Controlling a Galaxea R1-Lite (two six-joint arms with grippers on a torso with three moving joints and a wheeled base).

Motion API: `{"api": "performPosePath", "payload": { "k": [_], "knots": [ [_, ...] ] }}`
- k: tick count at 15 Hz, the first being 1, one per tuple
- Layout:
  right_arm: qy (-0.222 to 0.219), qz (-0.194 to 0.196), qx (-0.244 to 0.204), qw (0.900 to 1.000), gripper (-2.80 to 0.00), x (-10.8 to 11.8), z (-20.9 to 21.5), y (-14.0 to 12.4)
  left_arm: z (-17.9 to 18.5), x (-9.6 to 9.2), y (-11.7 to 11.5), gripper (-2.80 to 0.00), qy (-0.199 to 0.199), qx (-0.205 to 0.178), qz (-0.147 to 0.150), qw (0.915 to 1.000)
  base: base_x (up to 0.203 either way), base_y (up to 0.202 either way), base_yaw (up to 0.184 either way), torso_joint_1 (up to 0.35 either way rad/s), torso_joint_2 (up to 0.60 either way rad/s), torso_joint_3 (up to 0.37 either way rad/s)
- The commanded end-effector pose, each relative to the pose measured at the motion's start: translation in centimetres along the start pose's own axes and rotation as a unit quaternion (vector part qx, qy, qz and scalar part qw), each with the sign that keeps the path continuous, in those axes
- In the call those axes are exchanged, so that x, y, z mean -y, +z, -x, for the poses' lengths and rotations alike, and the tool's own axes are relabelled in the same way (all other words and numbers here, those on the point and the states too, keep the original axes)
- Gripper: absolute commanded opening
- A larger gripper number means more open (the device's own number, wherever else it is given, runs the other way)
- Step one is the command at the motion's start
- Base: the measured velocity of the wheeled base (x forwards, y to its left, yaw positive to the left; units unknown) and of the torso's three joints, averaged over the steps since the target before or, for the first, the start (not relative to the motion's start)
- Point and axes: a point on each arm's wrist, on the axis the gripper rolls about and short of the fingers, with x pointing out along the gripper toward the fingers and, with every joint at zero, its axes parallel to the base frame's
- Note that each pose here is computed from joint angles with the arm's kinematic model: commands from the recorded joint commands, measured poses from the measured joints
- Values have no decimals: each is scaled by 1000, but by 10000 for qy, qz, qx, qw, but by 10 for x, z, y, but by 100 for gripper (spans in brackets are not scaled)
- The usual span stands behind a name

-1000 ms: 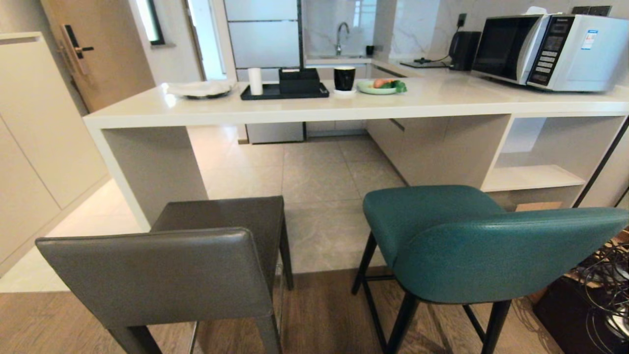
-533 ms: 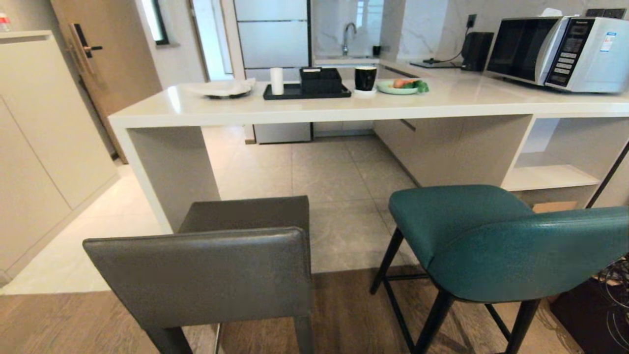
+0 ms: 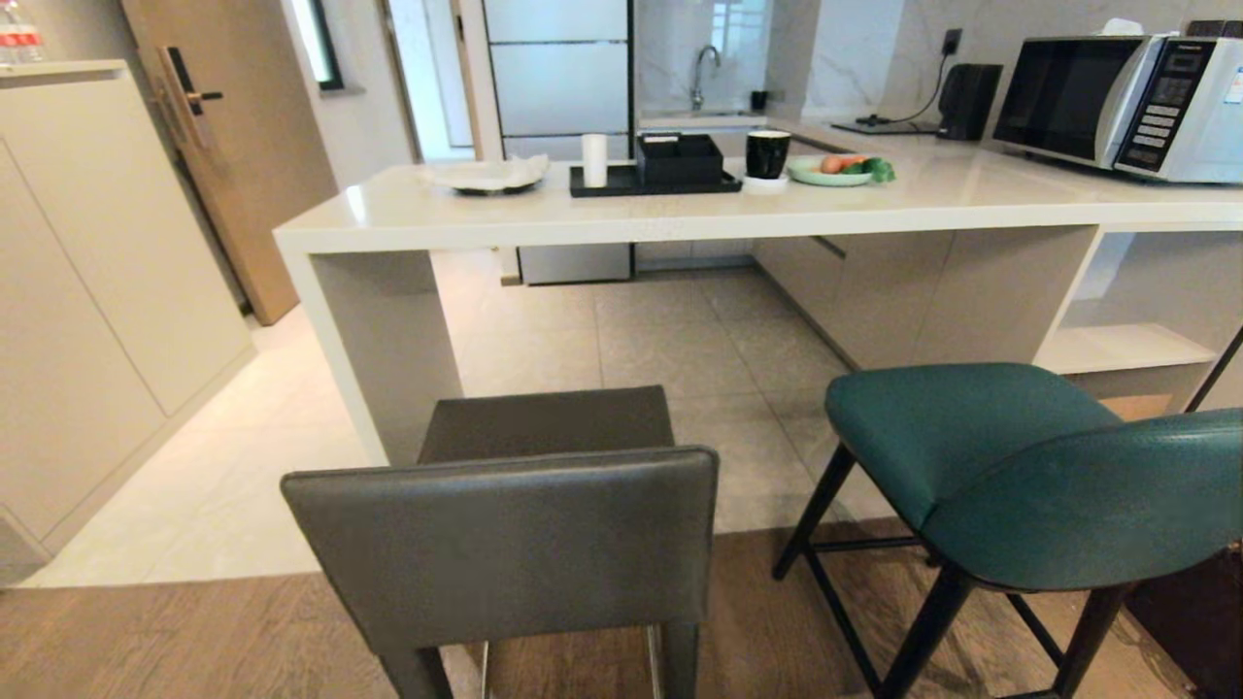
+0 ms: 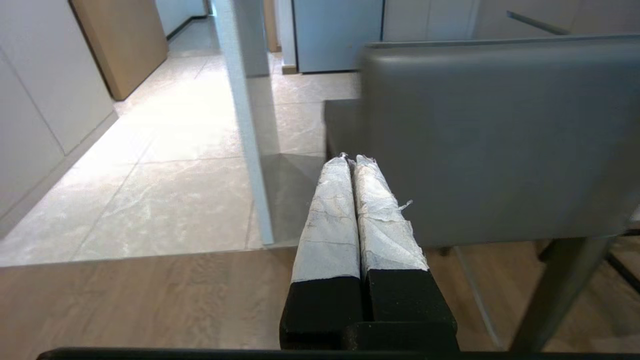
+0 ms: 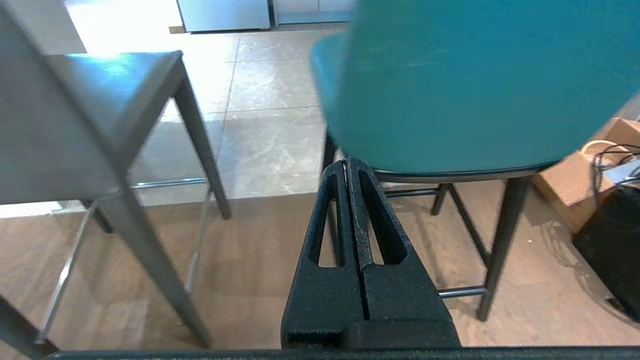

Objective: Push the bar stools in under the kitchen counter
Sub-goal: Push the gray chair back under the dining table

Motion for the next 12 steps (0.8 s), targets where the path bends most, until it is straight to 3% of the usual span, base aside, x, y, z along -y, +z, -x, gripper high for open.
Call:
{"api": "performPosePath", "payload": {
  "k": [1,7,12],
  "knots": [
    [5,2,-13,10000,-280,0,0,0,-2,0,-11,-280,-1,-201,9,9998,0,197,-2,2,2,6],
    [5,2,-13,10000,-280,0,0,0,-2,0,-11,-280,-1,-201,9,9998,0,177,-1,1,1,3],
    [5,-13,-5,10000,-280,0,0,0,-2,0,-11,-280,-1,-201,9,9998,0,0,0,0,0,0]
  ]
}}
